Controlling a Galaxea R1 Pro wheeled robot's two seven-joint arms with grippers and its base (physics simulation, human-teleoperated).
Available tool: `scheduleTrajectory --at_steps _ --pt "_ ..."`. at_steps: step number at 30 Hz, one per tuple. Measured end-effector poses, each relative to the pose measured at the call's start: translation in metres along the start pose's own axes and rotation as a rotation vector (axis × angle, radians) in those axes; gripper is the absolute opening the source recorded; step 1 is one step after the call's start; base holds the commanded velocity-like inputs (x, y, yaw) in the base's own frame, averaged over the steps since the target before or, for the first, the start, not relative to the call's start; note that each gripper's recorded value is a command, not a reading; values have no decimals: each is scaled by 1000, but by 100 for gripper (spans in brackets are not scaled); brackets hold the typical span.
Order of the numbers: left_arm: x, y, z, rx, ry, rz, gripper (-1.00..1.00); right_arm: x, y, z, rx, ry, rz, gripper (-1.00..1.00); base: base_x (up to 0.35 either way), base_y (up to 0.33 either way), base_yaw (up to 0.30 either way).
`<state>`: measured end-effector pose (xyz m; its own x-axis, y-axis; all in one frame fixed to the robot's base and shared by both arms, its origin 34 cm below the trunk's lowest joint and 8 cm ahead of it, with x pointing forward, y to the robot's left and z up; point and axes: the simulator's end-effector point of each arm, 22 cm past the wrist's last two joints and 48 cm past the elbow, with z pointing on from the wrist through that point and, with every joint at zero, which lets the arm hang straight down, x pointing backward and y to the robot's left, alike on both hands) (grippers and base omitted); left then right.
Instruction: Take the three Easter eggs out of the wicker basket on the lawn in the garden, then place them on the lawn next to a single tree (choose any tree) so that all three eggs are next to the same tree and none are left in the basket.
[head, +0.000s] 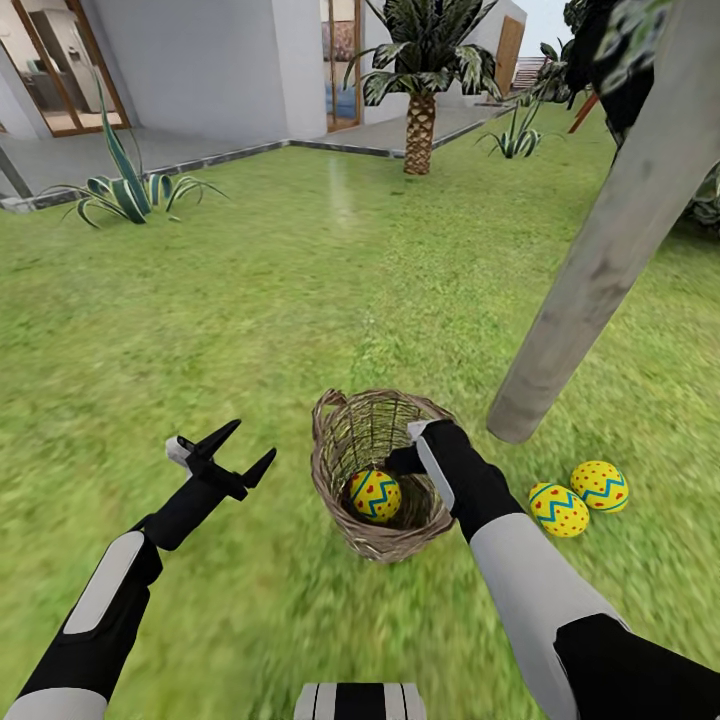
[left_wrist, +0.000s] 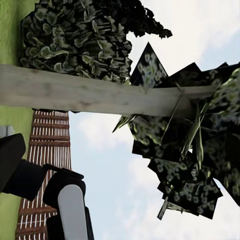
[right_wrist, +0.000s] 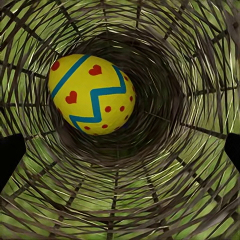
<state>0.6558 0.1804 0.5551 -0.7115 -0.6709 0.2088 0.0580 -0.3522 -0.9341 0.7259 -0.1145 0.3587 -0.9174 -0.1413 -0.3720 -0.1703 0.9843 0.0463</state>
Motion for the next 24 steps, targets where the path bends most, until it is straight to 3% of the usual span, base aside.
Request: scheduleTrajectory --at_steps 15,24 --pt "1 0 0 1 0 -3 100 -13 2 -10 -6 -34 0 100 126 60 0" --pt "2 2 2 5 0 -10 100 40 1 21 1 107 -6 100 26 25 0"
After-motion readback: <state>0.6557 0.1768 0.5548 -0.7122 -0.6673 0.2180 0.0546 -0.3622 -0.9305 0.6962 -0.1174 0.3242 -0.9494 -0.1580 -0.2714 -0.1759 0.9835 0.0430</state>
